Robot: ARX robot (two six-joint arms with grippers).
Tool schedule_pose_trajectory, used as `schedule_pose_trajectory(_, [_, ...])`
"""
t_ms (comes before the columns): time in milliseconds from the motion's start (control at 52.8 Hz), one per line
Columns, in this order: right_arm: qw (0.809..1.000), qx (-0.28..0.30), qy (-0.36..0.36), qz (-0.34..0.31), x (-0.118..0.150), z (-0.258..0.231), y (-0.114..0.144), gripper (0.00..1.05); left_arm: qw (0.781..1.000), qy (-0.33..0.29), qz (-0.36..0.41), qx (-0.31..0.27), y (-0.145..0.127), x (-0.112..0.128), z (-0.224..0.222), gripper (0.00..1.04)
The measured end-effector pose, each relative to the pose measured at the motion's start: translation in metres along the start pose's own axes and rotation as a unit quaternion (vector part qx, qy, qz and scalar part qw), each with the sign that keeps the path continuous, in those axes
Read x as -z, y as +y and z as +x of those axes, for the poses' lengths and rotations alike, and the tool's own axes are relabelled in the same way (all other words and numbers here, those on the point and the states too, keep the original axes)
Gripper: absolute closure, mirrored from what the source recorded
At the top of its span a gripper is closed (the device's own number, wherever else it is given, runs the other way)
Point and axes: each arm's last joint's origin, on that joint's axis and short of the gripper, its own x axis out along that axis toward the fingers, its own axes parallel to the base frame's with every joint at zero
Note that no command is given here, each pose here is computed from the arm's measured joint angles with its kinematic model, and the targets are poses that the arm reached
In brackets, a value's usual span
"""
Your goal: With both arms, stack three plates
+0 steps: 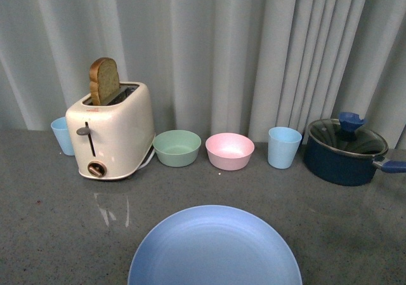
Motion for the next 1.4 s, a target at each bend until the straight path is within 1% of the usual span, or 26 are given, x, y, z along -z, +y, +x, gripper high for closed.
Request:
schedule_pose_trajectory(38, [1.0,0.0,-0.022,-0.005,-0.008,-0.006,0.002,0.52,1.0,0.0,0.0,0.0,0.0,0.0,0.0,0.07])
schedule_pose_trajectory(57, [1.0,0.0,-0.024,-0.006,-0.01,-0.007,0.002,0.53,1.0,-0.001,0.0,0.0,0.0,0.0,0.0,0.07])
schedule_pose_trajectory(114, [1.0,0.005,-0.024,-0.009,-0.016,-0.016,0.006,0.64,1.0,-0.001,0.0,0.0,0.0,0.0,0.0,0.07])
schedule_pose_trajectory(152, [1.0,0.01,-0.024,-0.01,-0.016,-0.022,0.01,0.71,1.0,-0.001,0.0,0.0,0.0,0.0,0.0,0.07])
schedule_pose_trajectory(190, [1.0,0.005,-0.023,-0.011,-0.016,-0.028,0.012,0.78,1.0,-0.001,0.0,0.0,0.0,0.0,0.0,0.07])
schedule_pose_trajectory(209, [1.0,0.004,-0.022,-0.011,-0.016,-0.03,0.012,0.8,1.0,-0.001,0.0,0.0,0.0,0.0,0.0,0.07])
schedule_pose_trajectory(284, [1.0,-0.001,-0.021,-0.013,-0.015,-0.04,0.014,0.94,1.0,-0.001,0.0,0.0,0.0,0.0,0.0,0.07])
schedule_pose_trajectory(341, [1.0,0.0,-0.023,-0.013,-0.015,-0.046,0.014,1.02,1.0,-0.001,0.0,0.0,0.0,0.0,0.0,0.07])
schedule_pose_trajectory(758, [1.0,0.0,-0.024,-0.014,-0.014,-0.078,0.014,1.02,1.0,-0.001,0.0,0.0,0.0,0.0,0.0,0.07])
schedule_pose_trajectory(1403, [0.999,0.0,-0.033,-0.014,-0.017,-0.109,0.014,1.02,1.0,-0.001,0.0,0.0,0.0,0.0,0.0,0.07])
